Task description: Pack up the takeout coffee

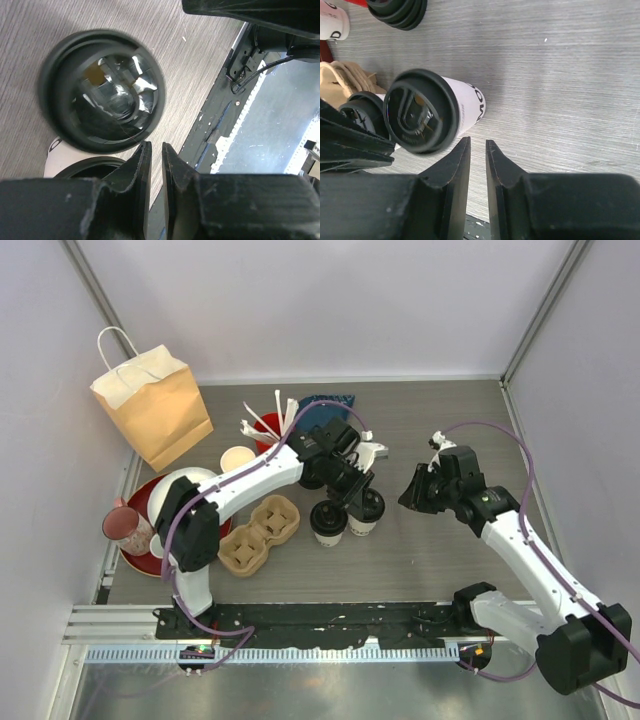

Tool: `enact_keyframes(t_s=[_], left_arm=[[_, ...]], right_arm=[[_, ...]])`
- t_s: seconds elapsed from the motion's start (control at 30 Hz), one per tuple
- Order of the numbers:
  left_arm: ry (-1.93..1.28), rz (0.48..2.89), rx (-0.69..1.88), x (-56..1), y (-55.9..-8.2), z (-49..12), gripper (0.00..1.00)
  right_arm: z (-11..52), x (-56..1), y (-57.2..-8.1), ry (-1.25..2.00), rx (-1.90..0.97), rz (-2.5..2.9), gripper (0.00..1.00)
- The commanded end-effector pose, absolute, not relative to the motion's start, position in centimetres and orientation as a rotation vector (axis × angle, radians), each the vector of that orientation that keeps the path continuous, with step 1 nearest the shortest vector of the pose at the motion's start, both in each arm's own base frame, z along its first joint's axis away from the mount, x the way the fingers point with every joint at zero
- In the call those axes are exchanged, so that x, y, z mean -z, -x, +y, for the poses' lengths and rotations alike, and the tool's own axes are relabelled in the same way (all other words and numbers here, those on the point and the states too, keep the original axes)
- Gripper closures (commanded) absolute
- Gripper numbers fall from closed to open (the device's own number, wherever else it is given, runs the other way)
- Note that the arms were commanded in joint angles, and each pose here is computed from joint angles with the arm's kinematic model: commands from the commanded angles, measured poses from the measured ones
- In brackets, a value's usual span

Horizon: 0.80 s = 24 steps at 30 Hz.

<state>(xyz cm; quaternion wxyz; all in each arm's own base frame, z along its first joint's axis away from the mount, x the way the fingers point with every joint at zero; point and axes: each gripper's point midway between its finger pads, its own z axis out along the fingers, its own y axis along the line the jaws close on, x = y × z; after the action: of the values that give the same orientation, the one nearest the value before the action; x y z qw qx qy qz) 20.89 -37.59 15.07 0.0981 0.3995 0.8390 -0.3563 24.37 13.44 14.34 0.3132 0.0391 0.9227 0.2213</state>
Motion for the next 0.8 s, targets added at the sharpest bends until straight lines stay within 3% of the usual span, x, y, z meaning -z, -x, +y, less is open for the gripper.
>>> enact_keyframes(t_s=[0.0, 0.13, 0.37, 0.53, 0.77], left_arm=[[-1.192, 2.380, 1.057, -18.4, -21.6, -37.7, 0.82], [-1.169, 2.342, 1.042, -20.0, -22.8, -37.4, 0.82], [-1.113, 2.290, 0.985, -22.2, -26.3, -37.4, 0.75], [-1.007, 2.311, 0.939, -22.0, -30.9, -37.4, 0.72], [-0.975, 2.372, 0.977, -19.5, -32.7, -38.6, 0.70]], right_arm=[[13.4, -17.2, -24.7, -0.049, -0.582, 2.367, 0.75], [13.3, -17.0, -24.2, -0.070, -0.589, 2.368, 0.72], [14.6, -15.0, -22.3, -0.153, -0.733, 2.378, 0.57], [16.5, -14.8, -21.6, -0.187, -0.855, 2.332, 0.56], [19.5, -13.8, -21.3, -0.119, -0.953, 2.351, 0.56]])
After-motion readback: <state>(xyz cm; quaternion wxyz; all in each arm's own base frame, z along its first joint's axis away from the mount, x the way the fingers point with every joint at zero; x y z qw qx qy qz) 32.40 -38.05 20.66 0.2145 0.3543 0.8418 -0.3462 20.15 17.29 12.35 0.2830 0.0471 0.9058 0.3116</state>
